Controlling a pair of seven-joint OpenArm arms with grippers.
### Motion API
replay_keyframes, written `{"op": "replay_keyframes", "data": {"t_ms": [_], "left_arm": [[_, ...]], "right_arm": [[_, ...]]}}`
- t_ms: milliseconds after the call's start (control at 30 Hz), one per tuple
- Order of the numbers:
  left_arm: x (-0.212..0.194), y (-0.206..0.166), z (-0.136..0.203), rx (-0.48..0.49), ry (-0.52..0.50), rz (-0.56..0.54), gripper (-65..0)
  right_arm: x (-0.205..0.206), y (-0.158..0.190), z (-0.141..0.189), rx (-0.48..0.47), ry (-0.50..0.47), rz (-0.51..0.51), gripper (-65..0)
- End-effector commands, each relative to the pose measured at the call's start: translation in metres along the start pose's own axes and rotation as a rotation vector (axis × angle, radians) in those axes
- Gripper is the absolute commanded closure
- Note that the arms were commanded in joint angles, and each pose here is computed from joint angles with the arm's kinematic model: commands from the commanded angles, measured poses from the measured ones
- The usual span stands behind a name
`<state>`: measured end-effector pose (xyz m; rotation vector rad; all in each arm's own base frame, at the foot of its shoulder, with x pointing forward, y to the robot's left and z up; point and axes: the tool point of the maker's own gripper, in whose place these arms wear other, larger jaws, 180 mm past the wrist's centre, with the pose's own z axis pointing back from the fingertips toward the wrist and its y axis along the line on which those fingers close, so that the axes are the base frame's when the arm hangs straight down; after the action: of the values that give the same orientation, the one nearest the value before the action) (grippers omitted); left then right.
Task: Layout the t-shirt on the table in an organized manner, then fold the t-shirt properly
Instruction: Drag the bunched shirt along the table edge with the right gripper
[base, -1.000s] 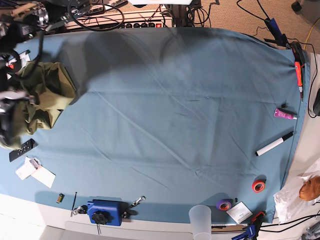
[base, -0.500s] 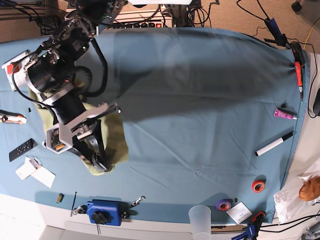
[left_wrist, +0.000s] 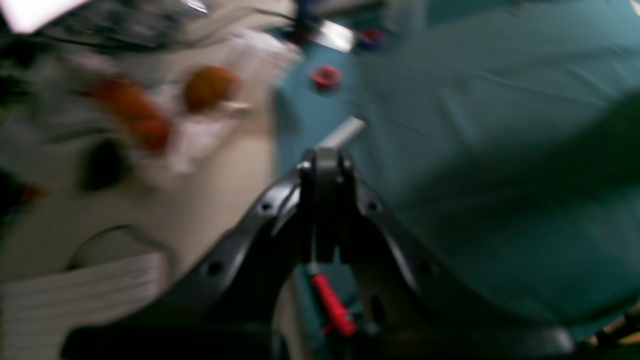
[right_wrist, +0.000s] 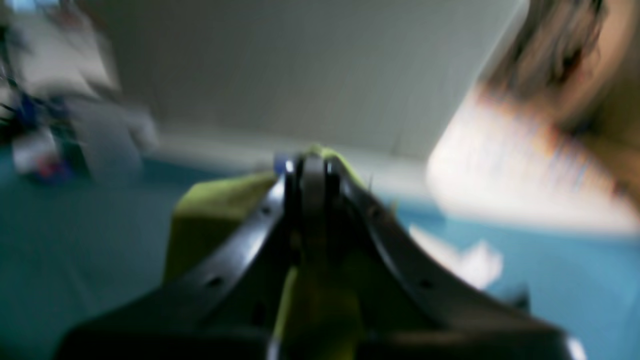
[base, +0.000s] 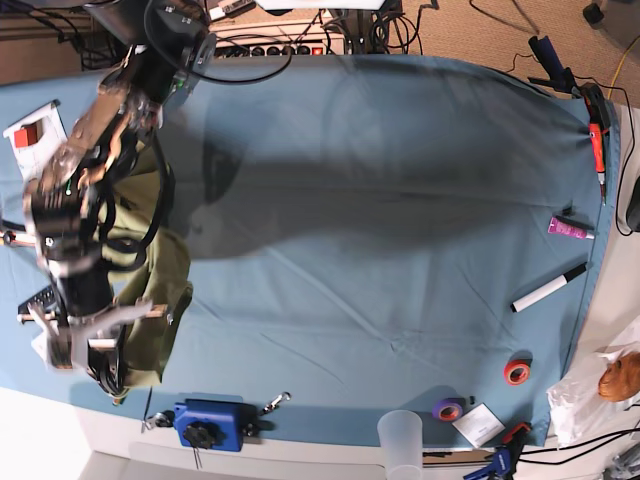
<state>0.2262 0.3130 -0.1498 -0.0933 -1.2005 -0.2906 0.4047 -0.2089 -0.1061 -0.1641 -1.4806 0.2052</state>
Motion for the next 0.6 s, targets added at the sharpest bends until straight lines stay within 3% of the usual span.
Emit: {"op": "replay_keyframes", "data": {"t_ms": [0, 267, 467, 567], "left_arm": [[0.008, -0.006, -0.006, -0.02, -0.032, -0.017, 0.0], [-0.001, -0.035, -0.045, -0.077, -0.081, 0.035, 0.0], [0.004, -0.034, -0.046, -0.073, -0.099, 0.032, 0.0], [0.004, -0.034, -0.046, -0.073, -0.097, 0.033, 0.0]], "right_arm": [[0.024, -0.01, -0.008, -0.011, -0.074, -0.003, 0.0], [0.021, -0.046, -0.074, -0.005, 0.021, -0.095, 0.0], [-0.001, -0.048, -0.085, 0.02, 0.143, -0.106, 0.0], [-0.005, -0.044, -0.084, 0.042, 0.171, -0.102, -11.6]]}}
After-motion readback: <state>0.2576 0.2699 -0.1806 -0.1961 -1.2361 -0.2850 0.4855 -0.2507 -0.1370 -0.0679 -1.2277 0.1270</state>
